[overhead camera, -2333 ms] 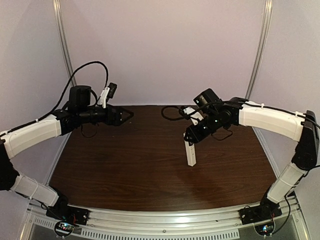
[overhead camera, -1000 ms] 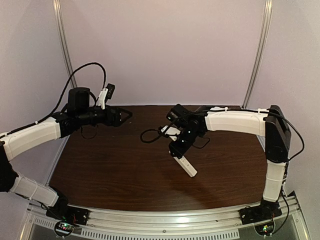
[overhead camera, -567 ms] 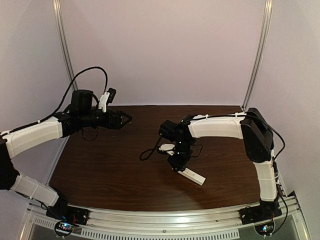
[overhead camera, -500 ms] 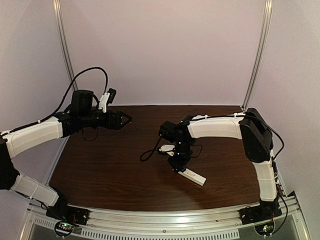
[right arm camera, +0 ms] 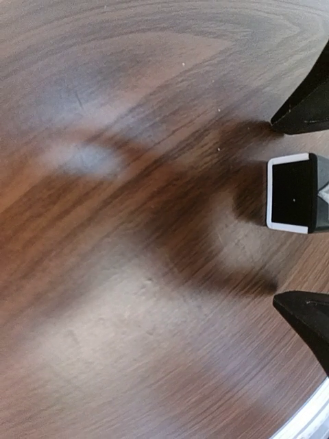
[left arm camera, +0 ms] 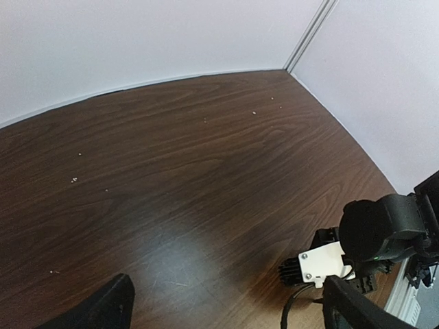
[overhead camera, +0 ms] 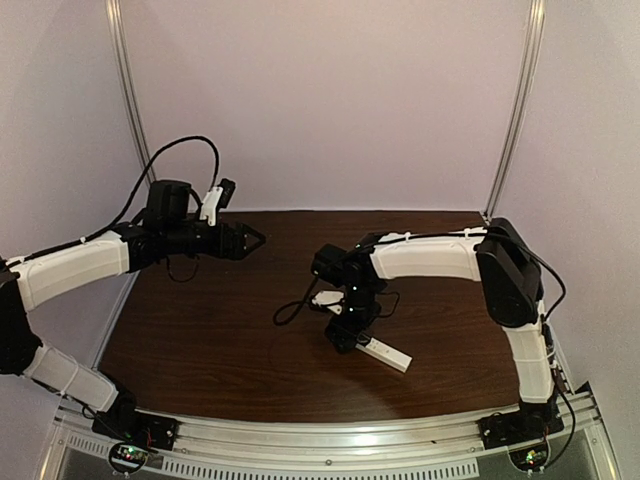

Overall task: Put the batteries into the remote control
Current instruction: Place the remote control at the center of the board, then reset both arms

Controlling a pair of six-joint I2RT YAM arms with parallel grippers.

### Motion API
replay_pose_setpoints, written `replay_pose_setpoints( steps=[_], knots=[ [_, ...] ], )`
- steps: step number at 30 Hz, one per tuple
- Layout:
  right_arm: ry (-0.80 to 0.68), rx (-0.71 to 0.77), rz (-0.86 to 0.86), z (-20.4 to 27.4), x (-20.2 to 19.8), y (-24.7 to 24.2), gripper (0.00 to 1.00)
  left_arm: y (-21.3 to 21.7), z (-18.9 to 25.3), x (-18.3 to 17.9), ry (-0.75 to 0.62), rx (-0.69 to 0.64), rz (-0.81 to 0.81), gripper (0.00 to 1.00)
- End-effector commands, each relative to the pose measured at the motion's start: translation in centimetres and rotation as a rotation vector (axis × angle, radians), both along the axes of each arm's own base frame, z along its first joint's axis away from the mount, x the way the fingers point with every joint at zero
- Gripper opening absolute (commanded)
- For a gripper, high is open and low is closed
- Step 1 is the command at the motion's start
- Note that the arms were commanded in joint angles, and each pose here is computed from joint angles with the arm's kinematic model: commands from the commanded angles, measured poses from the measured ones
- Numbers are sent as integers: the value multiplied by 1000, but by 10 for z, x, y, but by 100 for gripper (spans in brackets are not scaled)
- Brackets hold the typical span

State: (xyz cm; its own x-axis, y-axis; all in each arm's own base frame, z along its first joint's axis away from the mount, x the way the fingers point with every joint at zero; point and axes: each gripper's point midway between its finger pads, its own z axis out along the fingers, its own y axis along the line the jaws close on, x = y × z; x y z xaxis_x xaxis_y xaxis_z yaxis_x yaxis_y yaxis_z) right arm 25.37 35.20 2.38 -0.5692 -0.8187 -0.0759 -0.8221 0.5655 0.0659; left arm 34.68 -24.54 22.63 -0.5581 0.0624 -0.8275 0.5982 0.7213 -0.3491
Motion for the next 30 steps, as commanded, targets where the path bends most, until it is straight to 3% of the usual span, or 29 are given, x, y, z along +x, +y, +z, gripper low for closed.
replay_pose_setpoints(
  steps=[1,7,11,18,19,24,30],
  knots=[
    [-84,128,-30,41,14,16,90,-4,17,5,-23,-36,1,97],
    [-203,310,-141,97,46,7,99,-1,30,17,-15,-56,25,97],
    [-310,437,-233,140,67,-14,100,4,39,33,1,-70,60,97],
    [-477,679,-473,198,100,-95,100,6,33,57,26,-40,88,97],
    [-567,794,-552,212,105,-130,100,9,12,62,51,-6,116,97],
    [-567,800,-672,167,96,-173,100,15,-42,56,125,38,132,97],
    [-545,834,-747,125,83,-192,100,25,-94,36,198,67,149,97]
  ],
)
